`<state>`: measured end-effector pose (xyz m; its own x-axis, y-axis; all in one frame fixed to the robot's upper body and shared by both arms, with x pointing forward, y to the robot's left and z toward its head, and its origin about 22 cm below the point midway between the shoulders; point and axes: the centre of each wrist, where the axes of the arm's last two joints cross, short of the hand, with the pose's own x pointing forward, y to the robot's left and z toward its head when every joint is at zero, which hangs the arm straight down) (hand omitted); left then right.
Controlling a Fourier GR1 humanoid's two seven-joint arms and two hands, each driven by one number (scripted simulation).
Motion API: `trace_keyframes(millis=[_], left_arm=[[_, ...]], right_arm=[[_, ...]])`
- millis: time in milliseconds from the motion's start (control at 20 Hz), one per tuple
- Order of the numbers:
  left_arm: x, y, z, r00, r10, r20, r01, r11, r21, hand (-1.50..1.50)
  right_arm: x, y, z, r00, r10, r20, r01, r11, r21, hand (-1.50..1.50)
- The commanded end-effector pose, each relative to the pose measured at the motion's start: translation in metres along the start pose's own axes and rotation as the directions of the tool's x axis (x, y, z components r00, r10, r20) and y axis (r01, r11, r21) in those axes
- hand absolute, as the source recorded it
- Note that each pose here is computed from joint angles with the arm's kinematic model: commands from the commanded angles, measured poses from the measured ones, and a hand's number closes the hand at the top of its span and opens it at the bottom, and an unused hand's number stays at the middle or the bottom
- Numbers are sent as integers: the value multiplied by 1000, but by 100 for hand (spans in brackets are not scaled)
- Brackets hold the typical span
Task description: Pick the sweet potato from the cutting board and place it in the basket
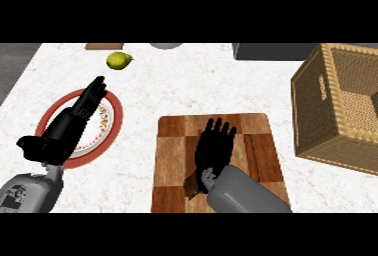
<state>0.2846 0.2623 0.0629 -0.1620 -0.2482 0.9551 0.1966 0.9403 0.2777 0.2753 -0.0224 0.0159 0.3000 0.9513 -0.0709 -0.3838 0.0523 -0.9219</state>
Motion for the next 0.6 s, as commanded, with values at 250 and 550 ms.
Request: trace_keyframes(millis=[250,550], left_arm=[[-4,5,4,1000,3,-4,-3,1000,9,0],[-10,3,9,1000,14,8,-14,1000,-6,0]], right_arm=[[-3,17,4,971,39,-237,-19,996,88,-150],[-5,46,13,974,98,-204,-69,987,144,150]])
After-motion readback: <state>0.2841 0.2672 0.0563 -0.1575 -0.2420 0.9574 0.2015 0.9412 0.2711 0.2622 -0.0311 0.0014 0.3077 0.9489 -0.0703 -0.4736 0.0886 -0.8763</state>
